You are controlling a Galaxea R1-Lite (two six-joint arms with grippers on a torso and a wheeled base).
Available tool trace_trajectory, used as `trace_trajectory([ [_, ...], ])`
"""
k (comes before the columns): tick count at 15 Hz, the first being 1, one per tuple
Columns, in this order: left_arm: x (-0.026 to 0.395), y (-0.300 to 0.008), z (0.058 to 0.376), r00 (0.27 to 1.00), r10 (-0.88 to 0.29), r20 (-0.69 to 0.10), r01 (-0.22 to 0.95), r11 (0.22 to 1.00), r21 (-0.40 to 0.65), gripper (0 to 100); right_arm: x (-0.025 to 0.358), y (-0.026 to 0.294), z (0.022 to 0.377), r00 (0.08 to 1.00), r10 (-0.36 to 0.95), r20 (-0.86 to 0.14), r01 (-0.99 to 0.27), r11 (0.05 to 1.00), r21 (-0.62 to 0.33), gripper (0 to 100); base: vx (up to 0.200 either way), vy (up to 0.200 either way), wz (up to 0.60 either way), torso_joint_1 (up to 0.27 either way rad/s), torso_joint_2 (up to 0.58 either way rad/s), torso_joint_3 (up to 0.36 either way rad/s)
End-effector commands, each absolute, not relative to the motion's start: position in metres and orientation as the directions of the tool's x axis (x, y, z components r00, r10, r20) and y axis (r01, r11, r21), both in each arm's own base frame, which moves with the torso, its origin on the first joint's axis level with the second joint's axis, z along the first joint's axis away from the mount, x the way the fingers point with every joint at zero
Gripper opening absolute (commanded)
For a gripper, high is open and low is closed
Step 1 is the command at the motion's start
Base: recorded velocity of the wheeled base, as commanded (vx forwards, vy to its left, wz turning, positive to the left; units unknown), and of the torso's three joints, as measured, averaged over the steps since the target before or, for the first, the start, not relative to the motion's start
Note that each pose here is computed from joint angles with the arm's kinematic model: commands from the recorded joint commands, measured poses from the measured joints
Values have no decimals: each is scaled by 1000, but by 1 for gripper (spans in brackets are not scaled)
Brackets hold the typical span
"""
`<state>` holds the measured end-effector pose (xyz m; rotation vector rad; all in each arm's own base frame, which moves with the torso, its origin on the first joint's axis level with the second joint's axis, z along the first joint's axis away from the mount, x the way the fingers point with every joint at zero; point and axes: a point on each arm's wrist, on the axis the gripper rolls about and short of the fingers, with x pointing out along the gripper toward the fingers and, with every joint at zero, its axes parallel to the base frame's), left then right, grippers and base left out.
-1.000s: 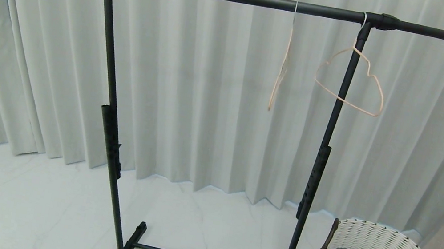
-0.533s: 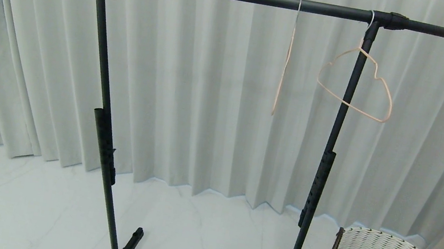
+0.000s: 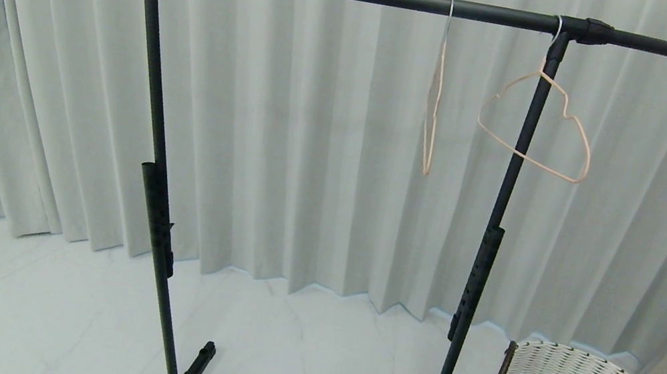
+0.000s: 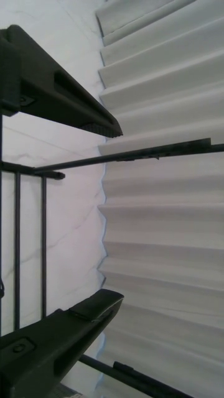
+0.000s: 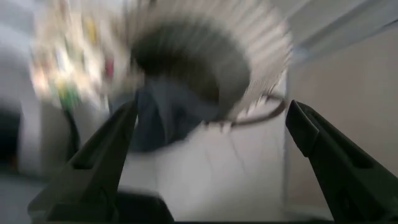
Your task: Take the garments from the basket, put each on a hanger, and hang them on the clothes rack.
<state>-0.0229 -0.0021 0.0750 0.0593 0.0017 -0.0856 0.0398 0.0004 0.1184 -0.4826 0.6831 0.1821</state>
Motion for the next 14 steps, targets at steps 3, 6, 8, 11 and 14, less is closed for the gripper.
trace_trajectory([
  [3,-23,-2,75,996,-86,-6,86,995,59,100,75,0,62,443,-26,-896,-585,749,-311,100,0,0,0,0,0,0],
  [6,-23,-2,75,996,-86,-6,86,995,59,100,98,1,43,428,-26,-904,-608,731,-309,100,0,0,0,0,0,0],
  [8,-23,-2,75,996,-86,-6,86,995,59,100,111,0,35,410,-29,-912,-611,733,-298,100,0,0,0,0,0,0],
  [11,-23,-2,75,996,-84,-6,84,995,59,100,121,-1,28,398,-42,-916,-606,738,-297,100,0,0,0,0,0,0],
  [14,-23,-2,75,996,-84,-6,84,995,59,100,149,-6,29,421,-89,-903,-563,755,-337,100,0,0,0,0,0,0],
])
